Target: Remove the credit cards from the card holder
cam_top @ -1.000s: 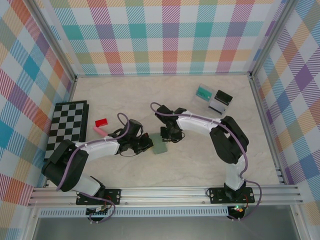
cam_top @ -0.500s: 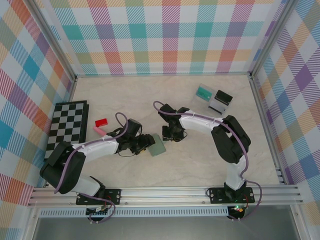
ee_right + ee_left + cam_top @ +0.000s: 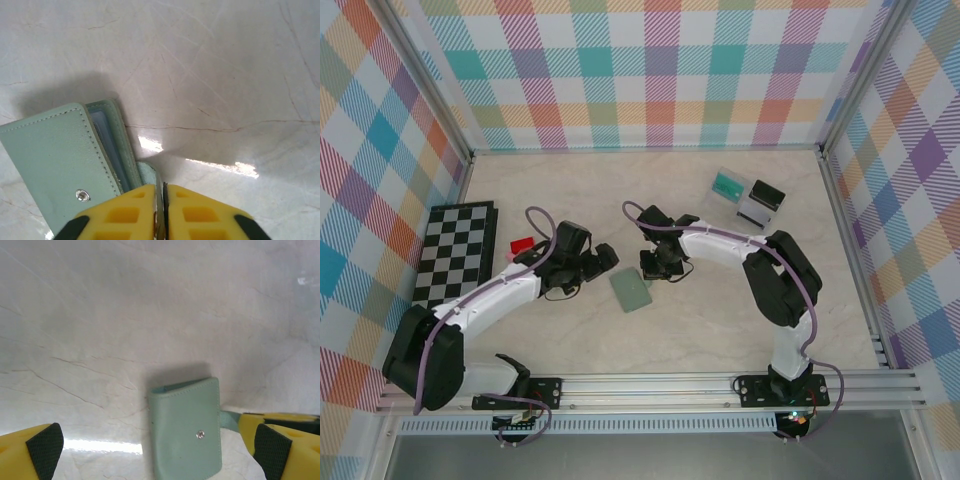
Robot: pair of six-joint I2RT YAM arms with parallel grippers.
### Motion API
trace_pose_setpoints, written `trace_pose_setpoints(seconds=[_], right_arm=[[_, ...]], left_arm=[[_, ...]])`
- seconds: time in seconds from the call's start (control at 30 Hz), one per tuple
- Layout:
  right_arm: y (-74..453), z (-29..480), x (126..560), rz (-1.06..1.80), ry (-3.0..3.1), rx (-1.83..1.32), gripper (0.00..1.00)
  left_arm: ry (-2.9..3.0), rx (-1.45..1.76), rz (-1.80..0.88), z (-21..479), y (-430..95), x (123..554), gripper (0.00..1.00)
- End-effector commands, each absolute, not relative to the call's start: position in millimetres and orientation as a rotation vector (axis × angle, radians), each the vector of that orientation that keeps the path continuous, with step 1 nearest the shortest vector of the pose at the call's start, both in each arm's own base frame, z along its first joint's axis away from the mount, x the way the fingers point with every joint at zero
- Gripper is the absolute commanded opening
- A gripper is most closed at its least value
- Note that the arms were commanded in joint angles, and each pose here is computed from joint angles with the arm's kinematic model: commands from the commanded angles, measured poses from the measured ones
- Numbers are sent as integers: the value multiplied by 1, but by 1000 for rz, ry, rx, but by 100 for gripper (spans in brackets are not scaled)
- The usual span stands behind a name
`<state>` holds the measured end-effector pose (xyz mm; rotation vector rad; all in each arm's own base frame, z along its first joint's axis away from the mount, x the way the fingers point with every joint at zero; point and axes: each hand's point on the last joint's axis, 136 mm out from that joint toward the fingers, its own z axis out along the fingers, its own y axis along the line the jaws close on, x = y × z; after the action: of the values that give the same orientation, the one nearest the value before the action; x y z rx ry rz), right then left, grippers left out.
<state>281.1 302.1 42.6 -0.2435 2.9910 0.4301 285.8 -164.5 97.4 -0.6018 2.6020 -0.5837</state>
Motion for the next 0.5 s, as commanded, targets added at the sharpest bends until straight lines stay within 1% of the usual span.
trace_pose_setpoints(seconds=[0.0, 0.27, 0.47], right_arm=[[296, 75, 287, 410, 2921, -290, 6], [307, 130, 290, 540, 2818, -323, 5], [330, 149, 289, 603, 2759, -359, 4]], left_arm=[[2568, -664, -519, 107, -145, 293, 100], [2520, -700, -527, 110, -131, 301, 100], [2521, -714, -556, 108, -130, 300, 100]])
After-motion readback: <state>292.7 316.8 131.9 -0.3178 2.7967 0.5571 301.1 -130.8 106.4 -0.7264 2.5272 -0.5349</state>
